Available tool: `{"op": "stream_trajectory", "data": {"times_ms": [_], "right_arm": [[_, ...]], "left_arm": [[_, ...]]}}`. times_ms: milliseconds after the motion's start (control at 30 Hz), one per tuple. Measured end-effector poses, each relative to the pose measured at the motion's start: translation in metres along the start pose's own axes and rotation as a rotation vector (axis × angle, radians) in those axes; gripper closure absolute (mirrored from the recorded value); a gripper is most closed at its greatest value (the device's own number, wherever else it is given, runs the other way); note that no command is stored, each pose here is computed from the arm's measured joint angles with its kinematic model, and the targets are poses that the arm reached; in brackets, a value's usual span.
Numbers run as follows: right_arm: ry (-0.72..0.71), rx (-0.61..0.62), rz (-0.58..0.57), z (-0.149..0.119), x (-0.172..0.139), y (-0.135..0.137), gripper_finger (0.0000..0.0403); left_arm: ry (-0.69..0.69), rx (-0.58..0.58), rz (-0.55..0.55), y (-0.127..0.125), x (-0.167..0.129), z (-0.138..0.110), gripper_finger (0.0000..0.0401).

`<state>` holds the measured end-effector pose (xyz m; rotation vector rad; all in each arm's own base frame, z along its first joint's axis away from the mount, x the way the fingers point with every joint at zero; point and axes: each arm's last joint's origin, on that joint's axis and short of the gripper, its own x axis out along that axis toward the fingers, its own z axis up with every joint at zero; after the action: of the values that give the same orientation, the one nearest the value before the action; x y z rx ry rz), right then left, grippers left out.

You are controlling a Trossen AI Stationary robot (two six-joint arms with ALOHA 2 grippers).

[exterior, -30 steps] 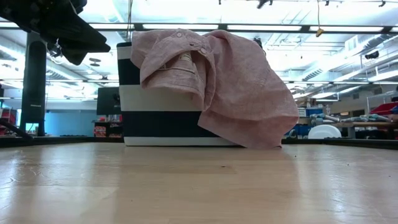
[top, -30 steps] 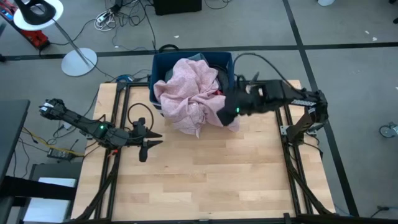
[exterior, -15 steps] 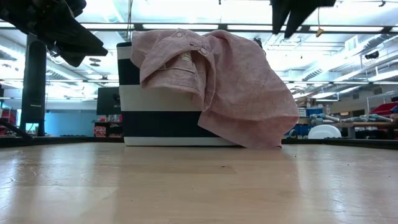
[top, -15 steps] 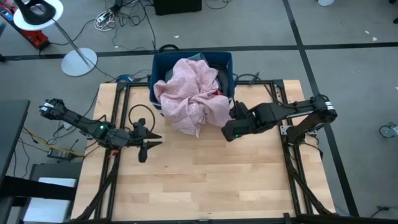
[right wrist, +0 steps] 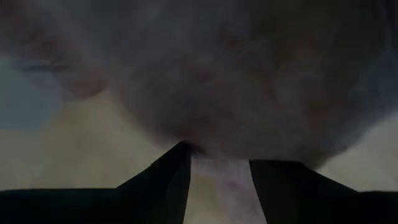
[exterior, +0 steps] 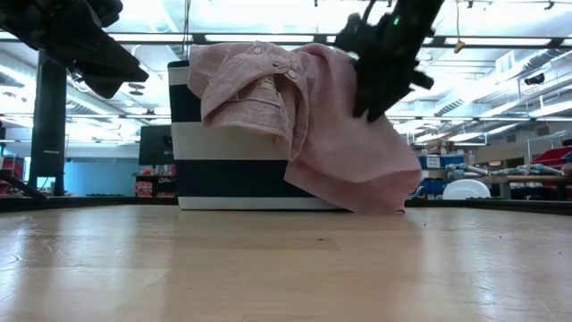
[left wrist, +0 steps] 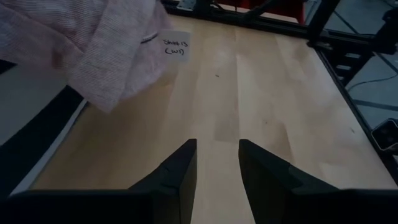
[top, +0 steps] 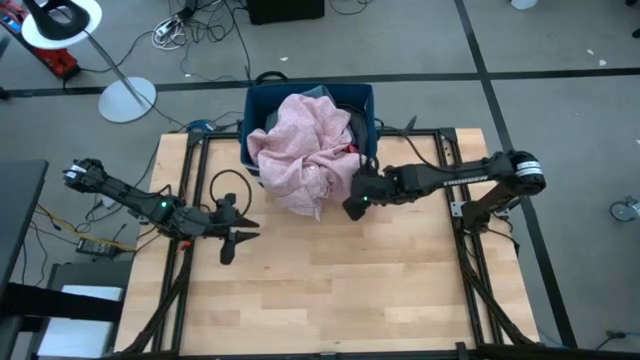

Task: Sort clothes
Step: Put the pink polo shirt into the blue bin

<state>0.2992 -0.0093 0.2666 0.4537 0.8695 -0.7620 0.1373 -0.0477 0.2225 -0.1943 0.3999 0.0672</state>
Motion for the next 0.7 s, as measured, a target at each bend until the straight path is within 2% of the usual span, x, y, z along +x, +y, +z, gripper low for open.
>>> {"op": "stream_trajectory", "data": {"times_ms": [133,267,300,500,700], "right_arm": [[-0.028,0.047,0.002,0.004,0.019,-0.005,0.0277],[-0.107,0.042,0.119,0.015,0.019,0.004,0.0374],[-0.130,0.038,0.158,0.018,0.018,0.007,0.0388],[-0.289,0.069,0.335,0.037,-0.002,0.029,0.0398],[-0.428,0.053,0.440,0.064,-0.037,0.042,0.0400]], "left_arm": [[0.003,-0.003,-0.009,0.000,0.000,0.000,0.0277],[0.007,-0.028,-0.014,0.000,0.000,0.000,0.0277],[0.009,-0.028,-0.014,0.000,0.000,0.000,0.0277],[0.007,-0.028,-0.009,0.000,0.000,0.000,0.0277],[0.005,-0.029,-0.004,0.000,0.000,0.000,0.0277]]}}
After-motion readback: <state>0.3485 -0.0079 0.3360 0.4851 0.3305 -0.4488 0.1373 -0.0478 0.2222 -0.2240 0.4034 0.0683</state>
